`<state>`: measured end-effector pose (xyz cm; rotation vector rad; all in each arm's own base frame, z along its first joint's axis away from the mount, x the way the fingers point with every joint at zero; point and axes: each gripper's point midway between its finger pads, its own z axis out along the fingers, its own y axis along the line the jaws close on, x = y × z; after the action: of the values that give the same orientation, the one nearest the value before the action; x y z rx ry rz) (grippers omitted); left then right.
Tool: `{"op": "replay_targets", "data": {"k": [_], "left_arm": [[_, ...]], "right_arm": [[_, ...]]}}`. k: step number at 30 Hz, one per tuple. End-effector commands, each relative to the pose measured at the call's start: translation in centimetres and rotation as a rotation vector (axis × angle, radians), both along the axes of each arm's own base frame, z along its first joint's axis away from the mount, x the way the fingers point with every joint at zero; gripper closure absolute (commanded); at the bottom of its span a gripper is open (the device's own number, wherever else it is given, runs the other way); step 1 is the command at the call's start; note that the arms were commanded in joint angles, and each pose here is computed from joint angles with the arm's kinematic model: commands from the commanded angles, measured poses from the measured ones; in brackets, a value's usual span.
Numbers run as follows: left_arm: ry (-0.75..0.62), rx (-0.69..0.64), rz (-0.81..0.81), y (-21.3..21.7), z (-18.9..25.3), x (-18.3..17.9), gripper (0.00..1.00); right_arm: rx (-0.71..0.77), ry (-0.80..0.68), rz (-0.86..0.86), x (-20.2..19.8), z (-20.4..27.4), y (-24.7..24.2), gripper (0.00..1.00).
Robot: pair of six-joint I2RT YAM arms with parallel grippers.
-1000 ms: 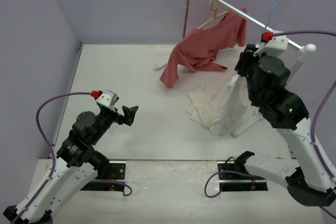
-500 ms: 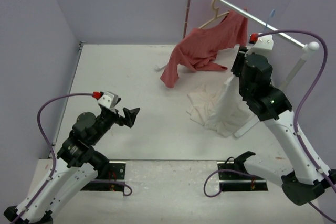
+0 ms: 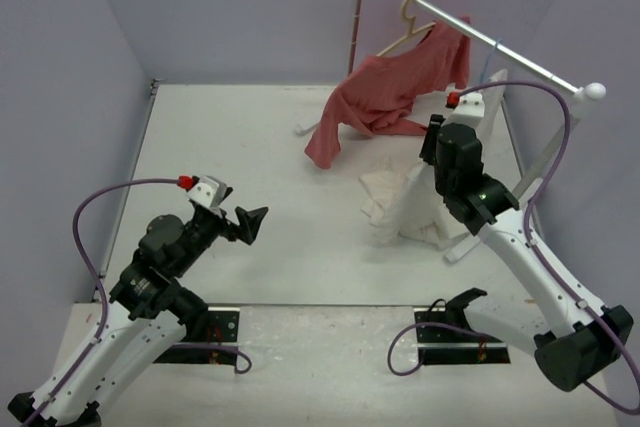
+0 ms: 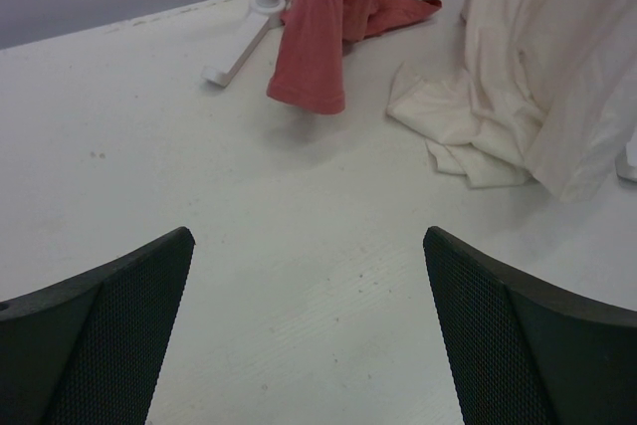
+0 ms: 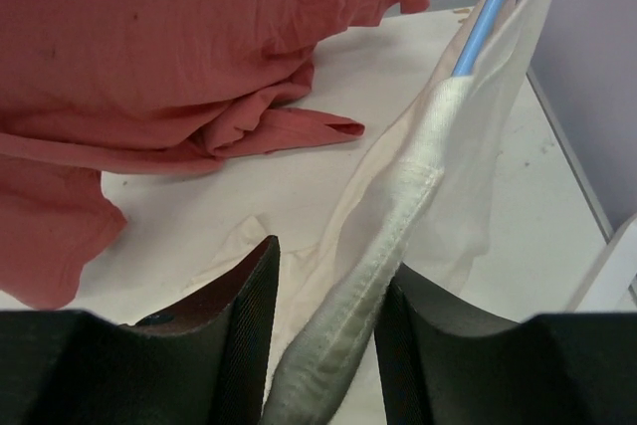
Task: Place the t-shirt on the hanger
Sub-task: Place the hanger at the clothesline, then reset both arms
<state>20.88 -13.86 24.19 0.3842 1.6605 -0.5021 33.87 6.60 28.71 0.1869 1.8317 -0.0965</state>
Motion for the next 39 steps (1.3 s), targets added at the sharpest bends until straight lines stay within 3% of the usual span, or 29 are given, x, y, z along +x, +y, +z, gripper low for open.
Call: {"op": "replay_targets", "data": {"k": [1, 3, 8, 11, 15, 18, 29, 35, 39], "left_arm": [[-0.025, -0.013, -0.010, -0.2, 0.5, 0.0, 0.00], [-0.027, -0.013, -0.004, -0.1, 0.4, 0.0, 0.00], [-0.009, -0.010, 0.057, 0.7, 0.1, 0.8, 0.00], [0.011, -0.006, 0.115, 1.4, -0.1, 1.3, 0.00], [0.006, -0.023, 0.232, 3.3, 0.2, 1.9, 0.00], [0.031, -0.044, 0.358, 5.3, 0.2, 2.2, 0.00], [0.070, -0.056, 0.703, 11.5, 0.8, 3.5, 0.00], [0.068, -0.074, 0.796, 14.0, 1.6, 3.3, 0.00], [0.032, -0.110, 0.816, 14.7, 4.4, 2.3, 0.00]], "right_arm": [[0.078, -0.005, -0.012, 2.0, -1.2, 0.4, 0.78], [0.076, -0.003, -0.020, 2.2, -1.1, 0.3, 0.65], [0.076, -0.027, -0.038, 1.7, 0.3, -0.4, 0.54], [0.076, -0.012, -0.021, 1.7, 0.2, -0.3, 0.31], [0.136, -0.035, 0.042, 0.2, 2.2, 0.5, 0.09], [0.153, -0.036, 0.051, -1.0, 3.8, 0.2, 0.01], [0.212, -0.042, 0.168, -8.9, 6.3, -0.9, 0.01], [0.180, -0.031, 0.202, -13.4, 7.7, -2.5, 0.01], [0.148, -0.042, 0.068, -16.5, 8.4, -6.2, 0.01]]}}
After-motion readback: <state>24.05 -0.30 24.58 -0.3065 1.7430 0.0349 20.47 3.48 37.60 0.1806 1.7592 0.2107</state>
